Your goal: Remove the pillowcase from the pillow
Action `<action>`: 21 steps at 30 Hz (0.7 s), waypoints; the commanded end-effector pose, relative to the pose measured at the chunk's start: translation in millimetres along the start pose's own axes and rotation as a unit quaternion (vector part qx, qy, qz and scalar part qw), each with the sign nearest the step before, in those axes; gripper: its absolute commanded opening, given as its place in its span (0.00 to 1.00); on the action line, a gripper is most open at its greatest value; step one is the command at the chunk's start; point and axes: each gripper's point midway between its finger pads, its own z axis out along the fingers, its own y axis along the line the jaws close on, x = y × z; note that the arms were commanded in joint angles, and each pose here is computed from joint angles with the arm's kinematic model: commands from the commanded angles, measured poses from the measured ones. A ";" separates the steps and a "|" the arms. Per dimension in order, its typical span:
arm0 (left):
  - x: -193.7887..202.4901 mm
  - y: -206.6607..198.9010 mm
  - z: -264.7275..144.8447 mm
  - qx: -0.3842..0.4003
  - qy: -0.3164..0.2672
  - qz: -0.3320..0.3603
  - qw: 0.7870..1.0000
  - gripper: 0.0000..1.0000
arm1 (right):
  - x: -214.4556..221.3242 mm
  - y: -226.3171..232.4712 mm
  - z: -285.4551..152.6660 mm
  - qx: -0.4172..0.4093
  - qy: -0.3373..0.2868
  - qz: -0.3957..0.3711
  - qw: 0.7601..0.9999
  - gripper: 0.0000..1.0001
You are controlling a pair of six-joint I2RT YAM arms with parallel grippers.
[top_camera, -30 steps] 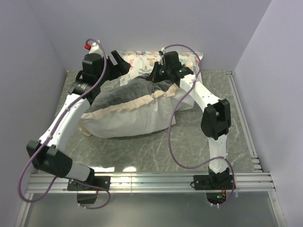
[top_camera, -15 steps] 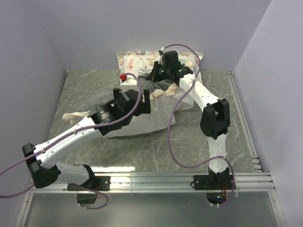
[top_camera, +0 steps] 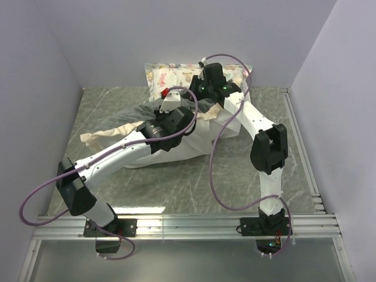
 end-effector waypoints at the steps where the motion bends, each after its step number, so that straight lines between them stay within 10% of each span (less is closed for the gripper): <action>1: -48.4 18.9 -14.1 -0.007 -0.049 -0.033 0.998 0.00 | 11.0 11.6 -25.6 0.011 0.012 -0.010 1.000 0.18; 12: -178.3 65.0 -114.8 0.131 -0.160 -0.158 0.965 0.01 | -34.8 60.7 -109.1 0.019 -0.097 -0.089 0.991 0.61; 21: -163.7 34.0 -61.9 0.190 -0.094 -0.179 0.961 0.01 | -21.2 61.5 -80.1 0.026 -0.083 -0.105 0.991 0.71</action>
